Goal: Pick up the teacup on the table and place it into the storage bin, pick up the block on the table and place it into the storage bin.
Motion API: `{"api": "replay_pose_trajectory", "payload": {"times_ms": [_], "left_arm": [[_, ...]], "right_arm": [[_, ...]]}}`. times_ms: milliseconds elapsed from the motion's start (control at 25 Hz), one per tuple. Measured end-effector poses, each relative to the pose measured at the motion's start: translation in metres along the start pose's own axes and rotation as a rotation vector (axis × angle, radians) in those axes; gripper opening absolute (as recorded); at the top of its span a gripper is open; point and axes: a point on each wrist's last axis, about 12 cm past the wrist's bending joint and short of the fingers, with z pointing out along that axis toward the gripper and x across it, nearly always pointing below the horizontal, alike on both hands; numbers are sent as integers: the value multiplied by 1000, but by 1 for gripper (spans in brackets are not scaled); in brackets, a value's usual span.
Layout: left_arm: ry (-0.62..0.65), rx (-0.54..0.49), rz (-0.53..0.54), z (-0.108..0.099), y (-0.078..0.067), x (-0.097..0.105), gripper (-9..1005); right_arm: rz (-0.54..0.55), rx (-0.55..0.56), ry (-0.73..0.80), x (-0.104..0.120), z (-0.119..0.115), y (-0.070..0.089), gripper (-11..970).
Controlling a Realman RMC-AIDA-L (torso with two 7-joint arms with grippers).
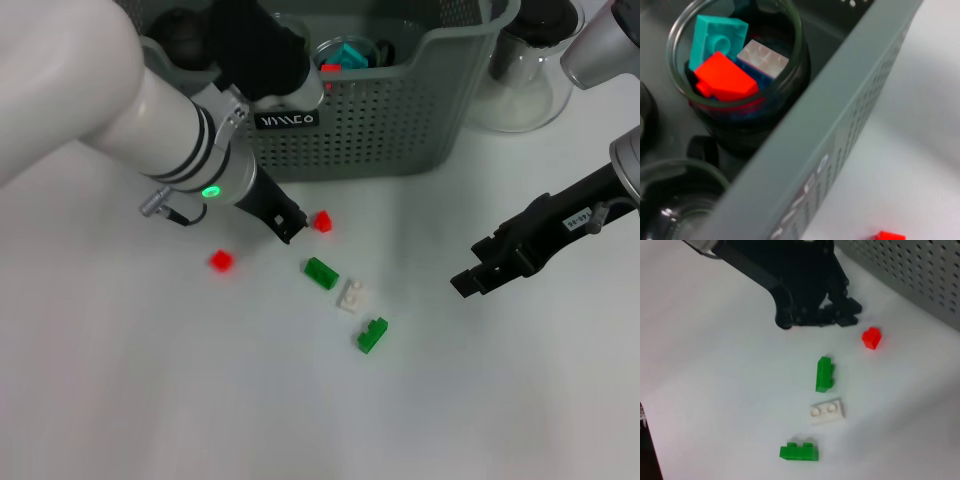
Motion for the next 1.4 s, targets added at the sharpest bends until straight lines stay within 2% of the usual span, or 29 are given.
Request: {"api": "replay_pose_trajectory", "payload": {"times_ms": [160, 400, 680, 920, 1040, 1120, 1400], "left_arm": [[-7, 5, 9, -19, -1, -2, 86], [-8, -15, -4, -42, 4, 4, 81], [105, 3, 48, -64, 7, 21, 112], [180, -52, 128, -70, 17, 34, 139], [193, -44, 158, -68, 17, 36, 153], [201, -34, 183, -67, 16, 37, 396], [220, 6, 231, -66, 9, 36, 616]], "right_arm": [[0, -2, 2, 0, 0, 0, 685], [-7, 1, 1, 0, 0, 0, 685], [-12, 5, -1, -1, -2, -1, 685], [-13, 11, -3, -1, -2, -2, 685], [-13, 11, -4, -1, -2, -2, 685], [-11, 10, -4, -1, -1, -1, 685], [-5, 7, -10, -2, 0, -1, 684]]}}
